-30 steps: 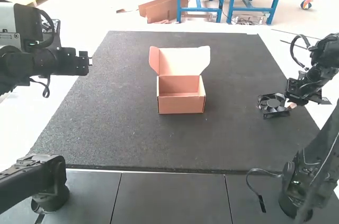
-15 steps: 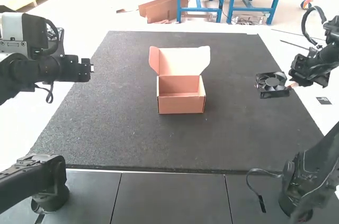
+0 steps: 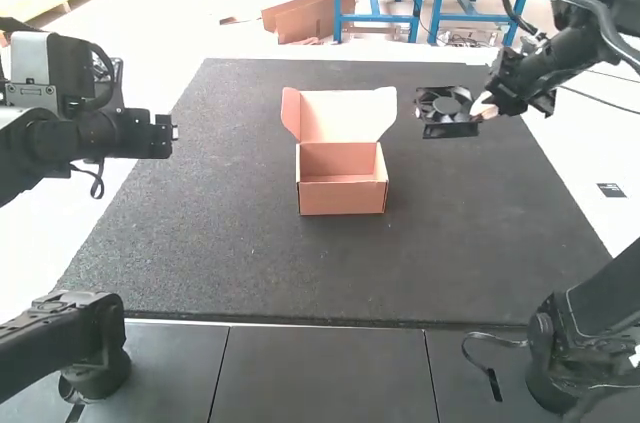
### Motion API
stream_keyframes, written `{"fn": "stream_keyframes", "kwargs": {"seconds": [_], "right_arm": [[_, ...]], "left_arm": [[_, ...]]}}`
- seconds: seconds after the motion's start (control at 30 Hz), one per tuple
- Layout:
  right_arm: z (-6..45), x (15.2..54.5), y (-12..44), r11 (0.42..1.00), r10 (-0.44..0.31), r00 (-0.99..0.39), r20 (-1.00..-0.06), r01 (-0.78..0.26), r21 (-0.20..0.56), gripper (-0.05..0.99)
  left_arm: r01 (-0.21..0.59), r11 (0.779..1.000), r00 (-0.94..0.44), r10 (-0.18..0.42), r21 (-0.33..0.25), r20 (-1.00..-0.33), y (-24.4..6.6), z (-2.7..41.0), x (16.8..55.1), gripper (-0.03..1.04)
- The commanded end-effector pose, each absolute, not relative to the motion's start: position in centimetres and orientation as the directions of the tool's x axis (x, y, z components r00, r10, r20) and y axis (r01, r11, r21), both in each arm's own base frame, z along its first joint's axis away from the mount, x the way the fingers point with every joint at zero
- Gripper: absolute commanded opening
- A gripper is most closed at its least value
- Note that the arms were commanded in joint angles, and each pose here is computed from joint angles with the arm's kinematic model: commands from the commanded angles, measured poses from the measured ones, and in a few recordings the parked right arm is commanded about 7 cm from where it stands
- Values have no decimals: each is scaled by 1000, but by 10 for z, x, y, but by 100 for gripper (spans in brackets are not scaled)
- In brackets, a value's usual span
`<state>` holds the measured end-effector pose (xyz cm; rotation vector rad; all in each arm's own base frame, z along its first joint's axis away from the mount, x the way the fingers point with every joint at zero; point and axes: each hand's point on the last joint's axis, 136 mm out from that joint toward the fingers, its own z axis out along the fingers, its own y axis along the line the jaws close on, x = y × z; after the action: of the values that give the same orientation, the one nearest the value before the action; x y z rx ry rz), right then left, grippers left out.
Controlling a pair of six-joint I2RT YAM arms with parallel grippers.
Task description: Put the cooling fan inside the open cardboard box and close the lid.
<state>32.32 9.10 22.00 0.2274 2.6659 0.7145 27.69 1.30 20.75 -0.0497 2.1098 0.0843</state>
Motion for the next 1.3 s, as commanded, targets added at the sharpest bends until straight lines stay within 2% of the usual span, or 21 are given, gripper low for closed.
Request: {"fn": "stream_keyframes", "kwargs": {"seconds": [0.0, 0.1, 0.2, 0.4, 0.8, 1.27], "right_arm": [[251, 313, 133, 795, 266, -920, -290, 39, 606, -1], [258, 314, 160, 773, 263, -917, -300, 15, 634, -1], [263, 311, 180, 764, 237, -918, -318, -25, 644, -1], [260, 317, 210, 751, 233, -907, -350, -61, 658, -1], [217, 356, 234, 784, 255, -894, -369, -33, 620, -1], [158, 381, 247, 821, 213, -917, -337, -19, 570, -1]], "left_arm": [[-70, 996, -502, 11, 53, -865, 13, 210, 277, 97], [-70, 996, -502, 11, 53, -865, 13, 209, 278, 97], [-70, 996, -502, 11, 53, -865, 13, 209, 278, 97], [-71, 996, -505, 9, 52, -863, 13, 208, 277, 97], [-77, 996, -498, 5, 50, -867, 15, 212, 277, 97], [-82, 996, -499, 0, 47, -866, 15, 213, 277, 97]]}}
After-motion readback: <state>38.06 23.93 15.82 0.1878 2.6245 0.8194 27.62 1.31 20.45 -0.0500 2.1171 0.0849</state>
